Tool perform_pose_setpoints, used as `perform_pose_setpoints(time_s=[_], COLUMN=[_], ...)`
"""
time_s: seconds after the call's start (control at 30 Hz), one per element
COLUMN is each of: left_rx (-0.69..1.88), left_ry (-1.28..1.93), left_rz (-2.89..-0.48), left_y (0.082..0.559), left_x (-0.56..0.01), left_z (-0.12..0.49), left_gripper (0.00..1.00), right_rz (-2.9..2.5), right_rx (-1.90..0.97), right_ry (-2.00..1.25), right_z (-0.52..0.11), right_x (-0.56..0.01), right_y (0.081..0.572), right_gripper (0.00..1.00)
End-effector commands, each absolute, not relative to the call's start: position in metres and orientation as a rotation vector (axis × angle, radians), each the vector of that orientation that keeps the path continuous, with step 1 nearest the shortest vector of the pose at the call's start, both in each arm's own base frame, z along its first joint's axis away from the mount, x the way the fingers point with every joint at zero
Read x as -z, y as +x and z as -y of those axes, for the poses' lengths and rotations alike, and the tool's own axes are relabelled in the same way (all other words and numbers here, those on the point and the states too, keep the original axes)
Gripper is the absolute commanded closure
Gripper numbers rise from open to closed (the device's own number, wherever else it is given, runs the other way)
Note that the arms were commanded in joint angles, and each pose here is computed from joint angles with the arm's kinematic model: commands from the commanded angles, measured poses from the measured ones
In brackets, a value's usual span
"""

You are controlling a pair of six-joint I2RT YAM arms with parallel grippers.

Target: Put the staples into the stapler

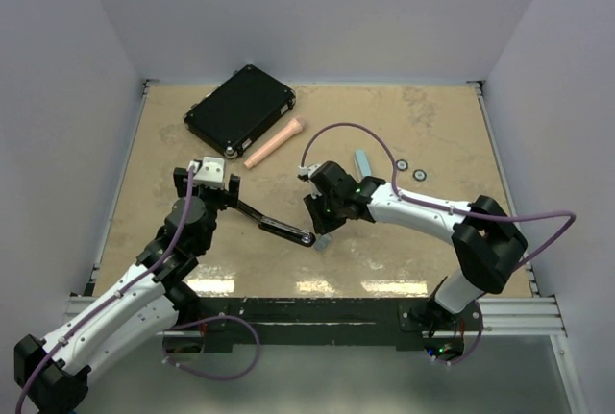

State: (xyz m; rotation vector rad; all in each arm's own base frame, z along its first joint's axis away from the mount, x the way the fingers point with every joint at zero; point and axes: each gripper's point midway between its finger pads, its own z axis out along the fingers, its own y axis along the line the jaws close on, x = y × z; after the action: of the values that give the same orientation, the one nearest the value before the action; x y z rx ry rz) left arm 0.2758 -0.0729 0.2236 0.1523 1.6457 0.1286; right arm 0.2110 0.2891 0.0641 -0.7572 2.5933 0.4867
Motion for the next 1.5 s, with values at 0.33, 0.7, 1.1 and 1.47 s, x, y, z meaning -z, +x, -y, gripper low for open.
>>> perform_pose_setpoints(time_s=[0.33,0.7,1.1,1.47], left_rx=[-0.103,-0.1,-0.097,-0.095], left_ry=[0.083,0.088,0.095,0.101], left_rz=[-1.567,-1.569,-1.571,-1.574], left_y=[0.274,0.275,0.275,0.275], left_x=[-0.252,-0.252,-0.252,-0.251], left_z=[0.067,0.068,0.069,0.071], left_gripper=[0.15,0.15,0.15,0.16], right_rz=[-2.631,-2.667,-2.676,-2.676], right_rx=[-0.414,-0.355,-0.269,-0.158], right_ry=[-0.89,-0.912,-0.898,-0.829], right_z=[-0.295,-0.289,-0.288,-0.273], right_x=[-0.042,-0.031,-0.027,-0.033], right_y=[0.202,0.196,0.201,0.207], right_gripper=[0.71,0.71,0.72,0.79])
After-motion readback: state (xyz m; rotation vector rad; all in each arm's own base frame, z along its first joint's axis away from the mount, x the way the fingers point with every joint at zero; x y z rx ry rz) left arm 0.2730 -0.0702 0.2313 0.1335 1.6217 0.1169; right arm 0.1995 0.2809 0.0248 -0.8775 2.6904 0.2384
